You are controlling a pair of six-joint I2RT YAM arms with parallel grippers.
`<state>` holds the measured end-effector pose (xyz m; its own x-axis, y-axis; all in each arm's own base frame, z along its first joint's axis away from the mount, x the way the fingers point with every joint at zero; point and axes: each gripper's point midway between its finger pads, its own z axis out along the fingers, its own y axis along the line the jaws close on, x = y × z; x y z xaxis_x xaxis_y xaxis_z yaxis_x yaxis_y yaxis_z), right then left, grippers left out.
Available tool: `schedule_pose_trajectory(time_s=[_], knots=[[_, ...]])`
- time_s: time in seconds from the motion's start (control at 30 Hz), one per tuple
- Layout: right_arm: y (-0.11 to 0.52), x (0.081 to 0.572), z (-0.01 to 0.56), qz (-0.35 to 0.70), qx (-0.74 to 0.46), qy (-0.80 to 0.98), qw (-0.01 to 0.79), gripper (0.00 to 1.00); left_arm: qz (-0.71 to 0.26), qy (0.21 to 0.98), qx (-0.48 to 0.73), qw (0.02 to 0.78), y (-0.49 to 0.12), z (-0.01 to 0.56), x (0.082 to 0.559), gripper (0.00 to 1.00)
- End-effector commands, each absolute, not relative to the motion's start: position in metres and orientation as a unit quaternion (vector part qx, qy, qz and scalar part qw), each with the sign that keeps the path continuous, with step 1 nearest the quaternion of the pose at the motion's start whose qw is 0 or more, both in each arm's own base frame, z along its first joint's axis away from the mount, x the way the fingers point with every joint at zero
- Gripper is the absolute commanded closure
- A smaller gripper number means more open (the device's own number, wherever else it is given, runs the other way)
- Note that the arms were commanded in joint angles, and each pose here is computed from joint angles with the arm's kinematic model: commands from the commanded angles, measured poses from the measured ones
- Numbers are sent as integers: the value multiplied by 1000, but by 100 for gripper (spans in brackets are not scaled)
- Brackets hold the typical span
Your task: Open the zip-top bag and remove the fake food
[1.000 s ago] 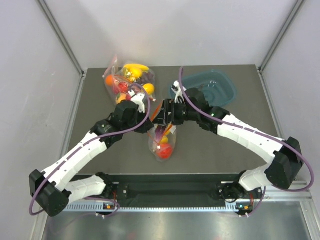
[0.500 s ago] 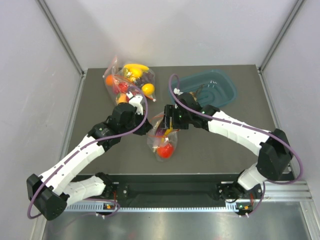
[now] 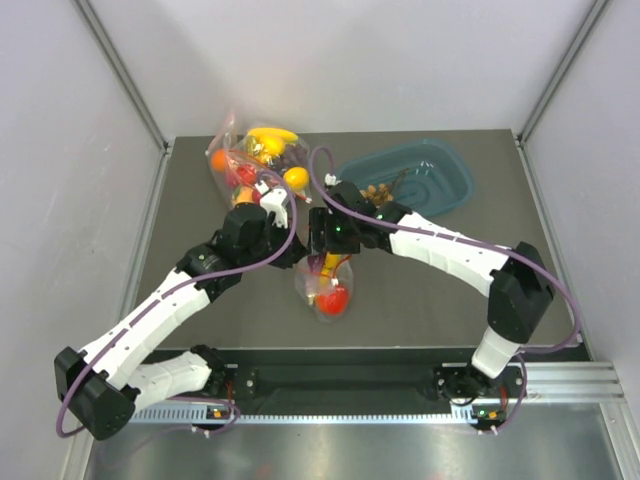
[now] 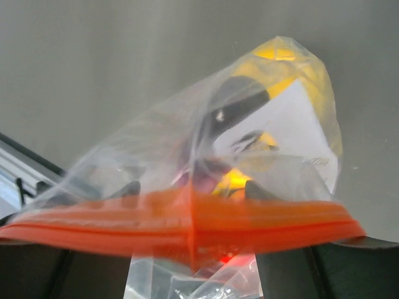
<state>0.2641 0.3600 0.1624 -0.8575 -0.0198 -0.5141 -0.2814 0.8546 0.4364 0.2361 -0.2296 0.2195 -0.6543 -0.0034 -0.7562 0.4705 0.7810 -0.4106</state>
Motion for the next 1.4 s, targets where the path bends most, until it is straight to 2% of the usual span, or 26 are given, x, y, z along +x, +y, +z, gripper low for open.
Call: schedule_pose_trajectory(time_s=[0.0, 0.47, 0.83, 0.97, 1.03, 1.07, 1.2, 1.37], knots=[[375, 261, 163, 257, -91, 928, 253, 33, -330, 835, 152, 413, -242, 235, 241, 100], [390, 273, 136, 260, -85, 927, 256, 31, -341, 829, 158, 413, -246, 236, 240, 100], [406, 286, 110, 282, -74, 916, 274, 34, -348, 827, 163, 410, -250, 235, 240, 100], [410, 293, 103, 272, -81, 918, 278, 40, -349, 828, 165, 407, -251, 234, 239, 100], [411, 294, 98, 268, -83, 919, 275, 51, -346, 830, 164, 406, -250, 233, 239, 100], [410, 293, 99, 266, -89, 919, 278, 62, -336, 833, 162, 408, -246, 231, 240, 100], [400, 294, 116, 264, -82, 913, 301, 70, -324, 839, 151, 410, -241, 228, 241, 100], [376, 292, 138, 253, -67, 906, 332, 73, -289, 860, 114, 404, -227, 214, 245, 100]])
